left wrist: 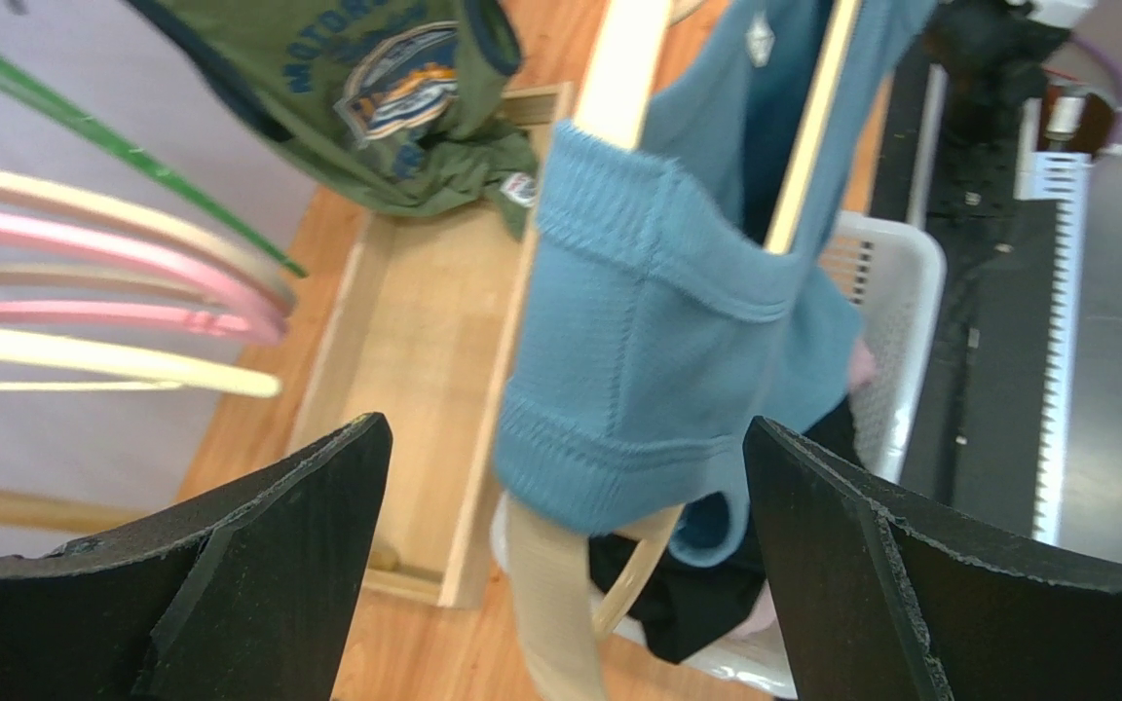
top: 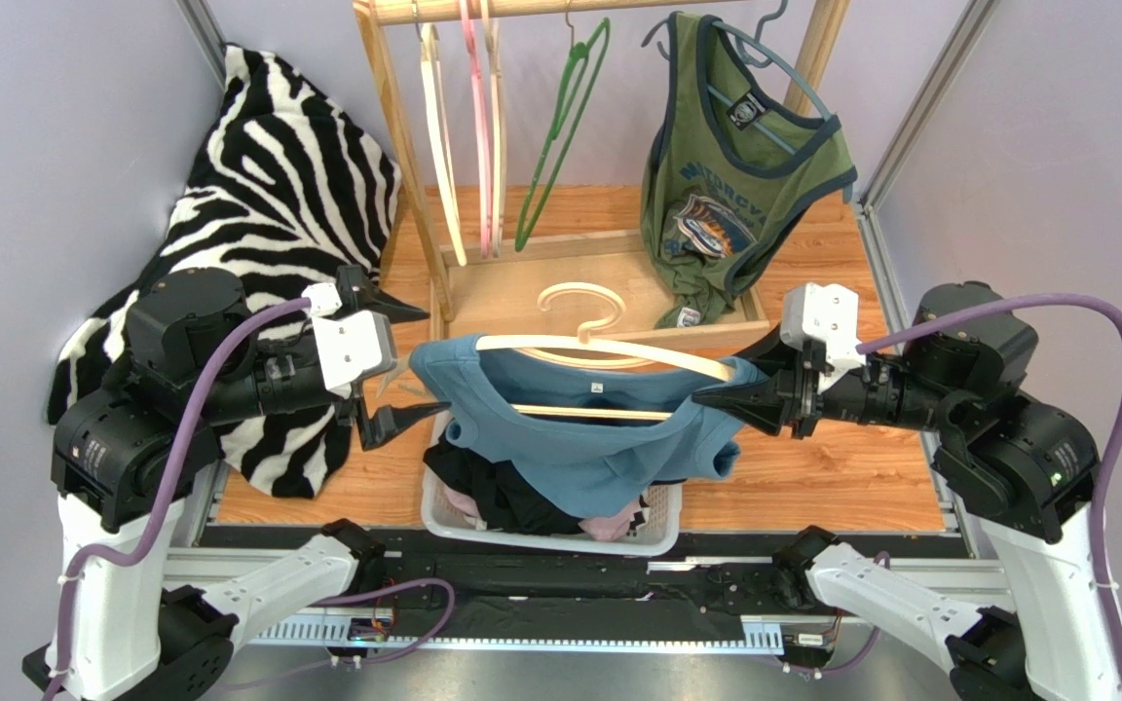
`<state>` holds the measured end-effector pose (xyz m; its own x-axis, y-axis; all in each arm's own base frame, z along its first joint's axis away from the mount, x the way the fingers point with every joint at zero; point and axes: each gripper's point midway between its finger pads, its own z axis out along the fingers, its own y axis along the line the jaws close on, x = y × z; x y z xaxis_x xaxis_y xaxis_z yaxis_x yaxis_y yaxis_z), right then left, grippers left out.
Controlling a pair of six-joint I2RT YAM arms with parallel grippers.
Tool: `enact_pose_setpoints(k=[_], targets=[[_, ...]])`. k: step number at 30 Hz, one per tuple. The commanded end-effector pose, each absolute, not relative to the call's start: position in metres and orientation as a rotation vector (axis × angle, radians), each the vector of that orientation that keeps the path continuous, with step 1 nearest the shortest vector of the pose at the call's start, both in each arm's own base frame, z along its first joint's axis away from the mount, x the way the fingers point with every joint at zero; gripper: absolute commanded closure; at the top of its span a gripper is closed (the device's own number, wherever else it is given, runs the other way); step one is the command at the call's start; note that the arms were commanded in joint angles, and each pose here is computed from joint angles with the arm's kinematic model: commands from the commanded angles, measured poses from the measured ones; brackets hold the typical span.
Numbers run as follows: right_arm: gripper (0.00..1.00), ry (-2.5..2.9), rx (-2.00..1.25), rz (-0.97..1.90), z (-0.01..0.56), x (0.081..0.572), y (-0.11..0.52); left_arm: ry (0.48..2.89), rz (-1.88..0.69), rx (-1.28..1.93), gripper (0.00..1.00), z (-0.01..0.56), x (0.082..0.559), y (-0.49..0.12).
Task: Remove the tank top from the hanger
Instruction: Pick up the hanger from the clothesline.
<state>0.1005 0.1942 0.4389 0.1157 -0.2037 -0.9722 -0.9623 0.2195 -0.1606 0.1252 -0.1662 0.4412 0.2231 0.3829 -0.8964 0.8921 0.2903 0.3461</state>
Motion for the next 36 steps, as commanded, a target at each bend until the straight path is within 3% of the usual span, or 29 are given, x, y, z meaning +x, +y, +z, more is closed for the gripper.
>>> enact_pose_setpoints(k=[1, 4, 10, 13, 23, 27, 31, 33, 36], targets=[[1.0, 1.258, -1.268, 0.847, 0.453, 0.103, 0.206, 1.352, -0.712, 1.395, 0.02, 0.426, 0.105, -0.181], [1.0, 1.262, -1.295, 0.842, 0.448, 0.107, 0.216, 1.366, -0.752, 1.411, 0.07, 0.422, 0.104, -0.185], [1.0, 1.26, -1.352, 0.775, 0.443, 0.114, 0.234, 1.37, -0.803, 1.435, 0.37, 0.418, 0.1, -0.19], [1.0, 1.229, -1.352, 0.76, 0.451, 0.116, 0.239, 1.373, -0.809, 1.442, 0.44, 0.415, 0.099, -0.189], [1.0, 1.103, -1.296, 0.782, 0.482, 0.116, 0.248, 1.361, -0.848, 1.433, 0.46, 0.42, 0.095, -0.192], [1.0, 1.113, -1.313, 0.8, 0.473, 0.114, 0.254, 1.344, -0.844, 1.422, 0.42, 0.428, 0.093, -0.192], [1.0, 1.13, -1.318, 0.798, 0.464, 0.114, 0.256, 1.322, -0.841, 1.408, 0.8, 0.435, 0.091, -0.191], [1.0, 1.134, -1.322, 0.806, 0.461, 0.113, 0.257, 1.327, -0.841, 1.408, 0.83, 0.434, 0.094, -0.192], [1.0, 1.133, -1.326, 0.817, 0.459, 0.112, 0.263, 1.331, -0.852, 1.402, 0.8, 0.435, 0.095, -0.194]])
